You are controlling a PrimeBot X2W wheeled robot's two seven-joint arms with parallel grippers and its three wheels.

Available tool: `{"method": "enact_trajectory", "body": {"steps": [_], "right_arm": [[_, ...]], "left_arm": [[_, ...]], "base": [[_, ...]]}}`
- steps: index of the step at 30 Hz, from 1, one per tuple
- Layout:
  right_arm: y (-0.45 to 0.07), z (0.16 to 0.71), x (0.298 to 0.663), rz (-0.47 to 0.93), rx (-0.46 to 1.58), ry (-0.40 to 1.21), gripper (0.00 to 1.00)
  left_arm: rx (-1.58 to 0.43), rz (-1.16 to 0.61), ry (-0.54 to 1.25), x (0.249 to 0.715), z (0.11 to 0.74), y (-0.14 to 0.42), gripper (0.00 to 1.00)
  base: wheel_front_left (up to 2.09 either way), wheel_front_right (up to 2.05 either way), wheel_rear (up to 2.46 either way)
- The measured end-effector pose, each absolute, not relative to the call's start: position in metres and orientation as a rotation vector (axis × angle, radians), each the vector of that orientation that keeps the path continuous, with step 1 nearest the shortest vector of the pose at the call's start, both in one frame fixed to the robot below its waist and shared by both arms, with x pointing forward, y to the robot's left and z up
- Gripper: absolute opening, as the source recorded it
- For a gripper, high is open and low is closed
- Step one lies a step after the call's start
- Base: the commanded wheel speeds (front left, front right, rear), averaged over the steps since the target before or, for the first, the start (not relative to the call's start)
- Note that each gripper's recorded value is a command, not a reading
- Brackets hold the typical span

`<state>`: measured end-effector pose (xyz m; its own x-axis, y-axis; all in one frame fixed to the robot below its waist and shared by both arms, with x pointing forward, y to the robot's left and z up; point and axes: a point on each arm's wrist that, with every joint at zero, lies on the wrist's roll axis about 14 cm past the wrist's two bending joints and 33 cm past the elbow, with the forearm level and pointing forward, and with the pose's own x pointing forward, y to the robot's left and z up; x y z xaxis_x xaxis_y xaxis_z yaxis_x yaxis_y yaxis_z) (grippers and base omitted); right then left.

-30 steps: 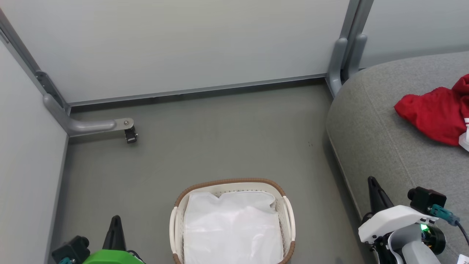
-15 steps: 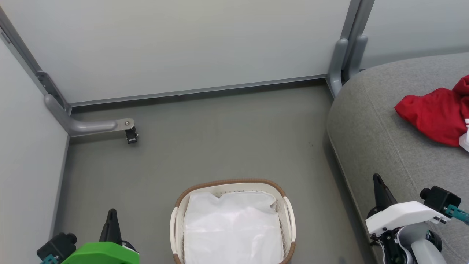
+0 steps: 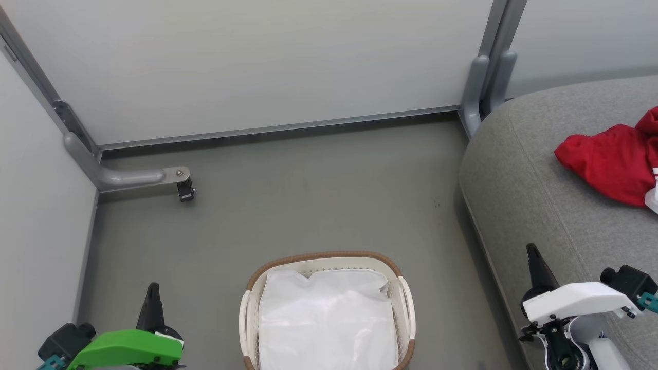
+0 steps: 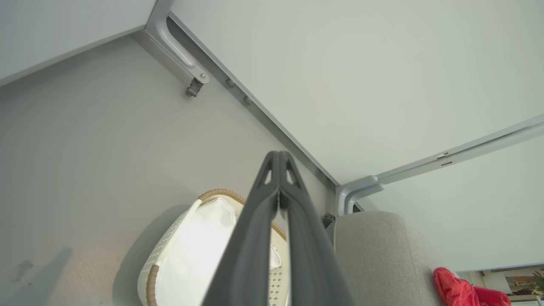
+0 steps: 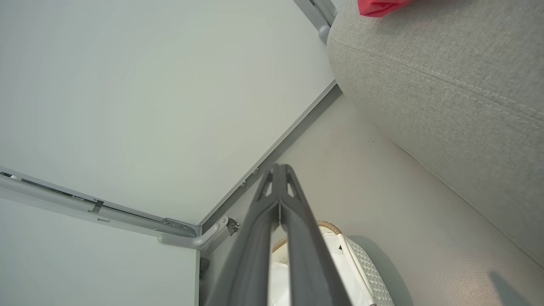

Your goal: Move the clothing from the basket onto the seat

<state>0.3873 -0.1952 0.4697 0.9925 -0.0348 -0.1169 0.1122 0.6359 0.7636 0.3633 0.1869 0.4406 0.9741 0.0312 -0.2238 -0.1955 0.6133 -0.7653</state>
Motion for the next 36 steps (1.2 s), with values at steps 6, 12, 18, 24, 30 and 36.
{"method": "enact_trajectory", "body": {"steps": [6,12,18,24,30,36], "right_arm": [[-0.196,0.473,0.388,-0.087,0.951,0.085,0.0],[-0.197,0.476,0.388,-0.085,1.023,0.077,0.0],[-0.198,0.48,0.389,-0.081,1.088,0.068,0.0],[-0.198,0.482,0.389,-0.077,1.149,0.062,0.0],[-0.198,0.485,0.39,-0.07,1.207,0.055,0.0],[-0.198,0.489,0.39,-0.062,1.265,0.047,0.0]], "left_arm": [[-0.975,0.126,0.185,0.366,0.445,0.187,0.0],[-1.044,0.125,0.171,0.368,0.45,0.189,0.0],[-1.108,0.119,0.152,0.372,0.456,0.19,0.0],[-1.168,0.113,0.14,0.373,0.46,0.191,0.0],[-1.223,0.104,0.13,0.375,0.464,0.191,0.0],[-1.279,0.091,0.112,0.378,0.471,0.192,0.0]], "base": [[0.0,0.0,0.0],[0.0,0.0,0.0],[0.0,0.0,0.0],[0.0,0.0,0.0],[0.0,0.0,0.0],[0.0,0.0,0.0]]}}
